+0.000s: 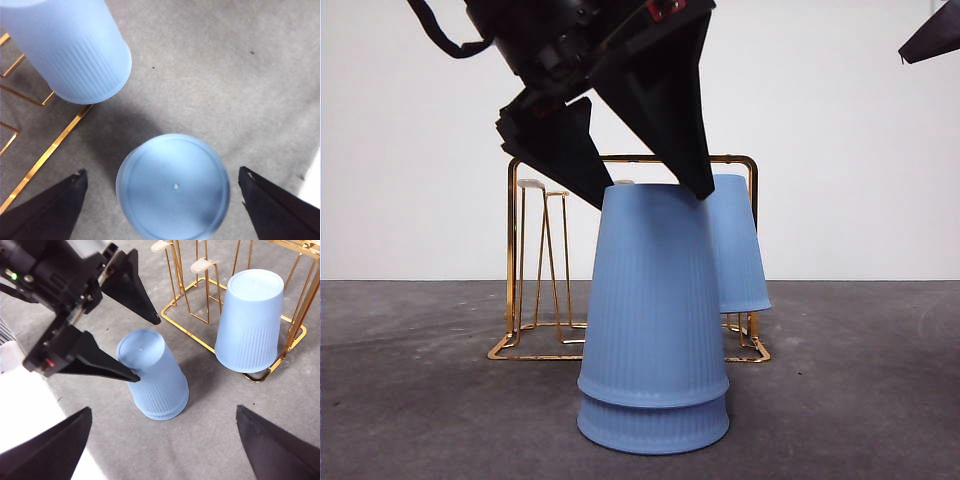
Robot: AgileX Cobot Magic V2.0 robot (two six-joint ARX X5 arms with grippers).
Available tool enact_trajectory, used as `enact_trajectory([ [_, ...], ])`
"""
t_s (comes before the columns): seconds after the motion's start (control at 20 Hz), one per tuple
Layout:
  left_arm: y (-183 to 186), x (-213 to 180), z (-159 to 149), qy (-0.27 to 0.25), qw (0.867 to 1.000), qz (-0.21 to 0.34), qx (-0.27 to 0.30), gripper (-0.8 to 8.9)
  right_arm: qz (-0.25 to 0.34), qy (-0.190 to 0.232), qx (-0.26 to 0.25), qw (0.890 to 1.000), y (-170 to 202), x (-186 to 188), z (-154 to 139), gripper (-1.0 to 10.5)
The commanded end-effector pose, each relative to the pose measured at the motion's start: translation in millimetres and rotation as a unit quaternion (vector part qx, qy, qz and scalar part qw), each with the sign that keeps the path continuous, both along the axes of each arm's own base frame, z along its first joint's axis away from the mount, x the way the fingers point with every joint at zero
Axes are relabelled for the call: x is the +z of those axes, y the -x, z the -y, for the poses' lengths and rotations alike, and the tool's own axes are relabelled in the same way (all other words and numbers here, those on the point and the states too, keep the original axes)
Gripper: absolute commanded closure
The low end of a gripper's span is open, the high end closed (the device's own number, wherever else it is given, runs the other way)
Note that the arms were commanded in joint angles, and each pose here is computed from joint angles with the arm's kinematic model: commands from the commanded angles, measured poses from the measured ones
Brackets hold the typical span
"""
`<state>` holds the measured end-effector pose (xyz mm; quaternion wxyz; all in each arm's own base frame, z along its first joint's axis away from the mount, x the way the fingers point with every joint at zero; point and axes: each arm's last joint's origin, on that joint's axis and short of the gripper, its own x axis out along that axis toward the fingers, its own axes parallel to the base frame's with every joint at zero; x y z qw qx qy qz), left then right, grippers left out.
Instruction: Pick the top cup and place it on cupholder, pick up the mid cup and place it on cupholder, last pick the bottom cup and place it on cupholder.
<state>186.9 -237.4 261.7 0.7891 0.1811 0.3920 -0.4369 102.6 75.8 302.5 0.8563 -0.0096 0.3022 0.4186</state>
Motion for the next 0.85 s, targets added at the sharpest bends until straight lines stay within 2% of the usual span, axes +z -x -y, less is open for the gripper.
enact_trajectory([
  [0.05,-1.8,-0.3,7.7,-0.001,1.000,0.005,-0.008,3.51,-0.001,-0.005,0.001,1.000,-0.1,1.5,-1.2,4.9],
  [0.1,-1.7,-0.5,8.0,-0.001,1.000,0.005,-0.009,3.60,-0.001,-0.004,0.001,1.000,-0.2,1.4,-1.2,4.9],
  [0.25,-1.7,-0.5,8.0,-0.001,1.000,0.005,-0.008,4.81,0.000,-0.004,0.001,1.000,-0.1,1.5,-1.2,4.9],
  [0.35,-1.7,-0.5,8.0,0.000,1.000,0.004,-0.007,5.10,0.000,-0.004,0.001,1.000,-0.2,1.5,-1.2,4.9],
  [0.6,-1.0,1.9,7.0,0.002,1.000,0.005,-0.007,5.11,0.000,-0.004,0.001,1.000,-0.1,1.5,-1.2,4.9],
  [0.85,2.0,21.8,3.2,0.019,1.000,0.018,-0.006,5.10,0.000,-0.004,0.002,1.000,-0.1,1.5,-1.2,4.9],
])
